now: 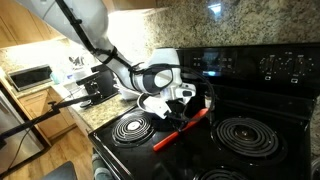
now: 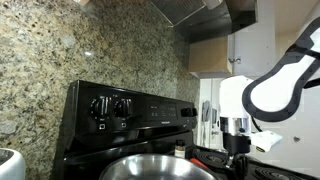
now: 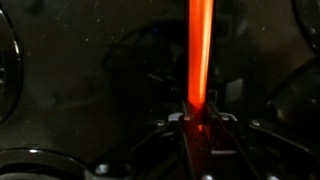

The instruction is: Take the red spoon and mix the content in the pot

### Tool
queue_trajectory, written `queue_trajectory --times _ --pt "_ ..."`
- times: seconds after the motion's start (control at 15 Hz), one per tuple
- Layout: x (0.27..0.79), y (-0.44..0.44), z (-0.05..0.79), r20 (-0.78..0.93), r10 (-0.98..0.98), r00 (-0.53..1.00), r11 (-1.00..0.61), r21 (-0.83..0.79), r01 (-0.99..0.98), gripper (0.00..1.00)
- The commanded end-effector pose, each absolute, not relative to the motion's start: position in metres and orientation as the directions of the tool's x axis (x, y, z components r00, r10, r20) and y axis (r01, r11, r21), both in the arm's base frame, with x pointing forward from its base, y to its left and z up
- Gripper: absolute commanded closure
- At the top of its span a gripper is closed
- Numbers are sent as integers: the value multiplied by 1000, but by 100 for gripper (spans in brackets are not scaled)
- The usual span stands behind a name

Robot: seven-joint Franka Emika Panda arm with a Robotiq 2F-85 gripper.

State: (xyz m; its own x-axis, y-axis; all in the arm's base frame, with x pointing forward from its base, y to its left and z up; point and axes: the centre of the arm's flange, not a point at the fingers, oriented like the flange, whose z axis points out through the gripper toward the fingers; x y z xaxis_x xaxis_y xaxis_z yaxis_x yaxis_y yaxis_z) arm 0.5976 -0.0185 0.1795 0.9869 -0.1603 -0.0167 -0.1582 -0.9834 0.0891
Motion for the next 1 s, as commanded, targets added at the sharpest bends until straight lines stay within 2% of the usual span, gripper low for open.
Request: queue_trajectory --times 0.0,0.93 --pt "581 -16 194 31 -178 984 -978 101 -180 96" --pt "543 -14 249 157 -189 969 -966 147 -212 96"
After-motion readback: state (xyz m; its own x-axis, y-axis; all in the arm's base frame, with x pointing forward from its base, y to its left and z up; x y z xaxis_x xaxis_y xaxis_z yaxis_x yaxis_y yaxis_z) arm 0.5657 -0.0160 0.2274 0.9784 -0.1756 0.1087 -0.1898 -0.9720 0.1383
